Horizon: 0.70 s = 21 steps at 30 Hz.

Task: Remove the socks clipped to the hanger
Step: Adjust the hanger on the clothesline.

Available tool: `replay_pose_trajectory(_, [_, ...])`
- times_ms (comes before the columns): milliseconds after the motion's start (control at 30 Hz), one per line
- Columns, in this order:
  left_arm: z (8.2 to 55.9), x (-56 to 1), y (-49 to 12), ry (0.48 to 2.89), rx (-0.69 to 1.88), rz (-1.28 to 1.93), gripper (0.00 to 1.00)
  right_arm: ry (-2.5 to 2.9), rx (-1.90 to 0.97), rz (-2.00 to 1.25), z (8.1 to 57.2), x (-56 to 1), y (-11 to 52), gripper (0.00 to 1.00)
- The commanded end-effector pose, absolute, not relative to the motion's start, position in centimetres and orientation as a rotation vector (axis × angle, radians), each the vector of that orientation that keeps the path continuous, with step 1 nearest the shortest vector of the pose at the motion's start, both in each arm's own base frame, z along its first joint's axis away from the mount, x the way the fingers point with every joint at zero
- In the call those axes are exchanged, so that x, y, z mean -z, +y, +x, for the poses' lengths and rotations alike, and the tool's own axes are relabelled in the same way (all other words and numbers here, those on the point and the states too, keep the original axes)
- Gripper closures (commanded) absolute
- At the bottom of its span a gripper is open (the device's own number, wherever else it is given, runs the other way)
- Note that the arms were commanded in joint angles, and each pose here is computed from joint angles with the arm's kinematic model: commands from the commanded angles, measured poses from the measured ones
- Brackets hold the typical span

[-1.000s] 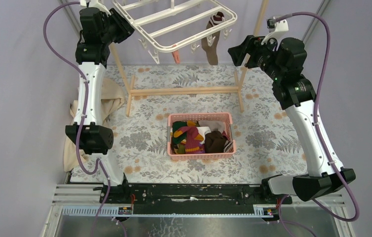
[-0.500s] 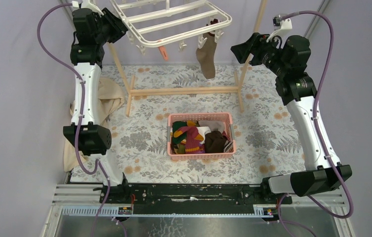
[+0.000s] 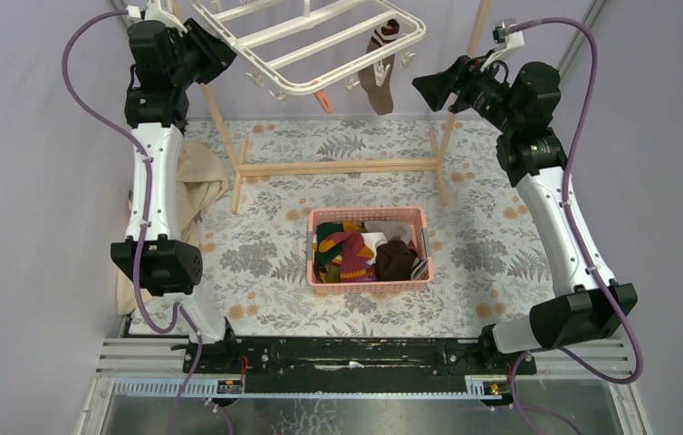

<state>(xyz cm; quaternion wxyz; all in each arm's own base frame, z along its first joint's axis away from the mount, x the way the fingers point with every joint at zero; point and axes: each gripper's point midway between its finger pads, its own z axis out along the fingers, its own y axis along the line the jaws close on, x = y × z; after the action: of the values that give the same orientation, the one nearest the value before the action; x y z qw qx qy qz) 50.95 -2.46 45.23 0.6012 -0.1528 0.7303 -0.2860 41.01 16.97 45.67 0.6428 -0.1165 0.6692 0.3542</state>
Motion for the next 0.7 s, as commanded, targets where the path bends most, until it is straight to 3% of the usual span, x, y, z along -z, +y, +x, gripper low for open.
replay_pose_trajectory(0, [51.0, -46.7, -1.9, 1.643, 0.647, -0.332, 0.6, 1.404, -0.814, -0.297, 41.8, -48.7, 17.3, 0.26])
replay_pose_trajectory(667, [51.6, -46.2, -1.7, 1.657, 0.639, -0.329, 0.6, 1.28, -0.928, -0.289, 45.4, -51.0, 18.9, 0.33])
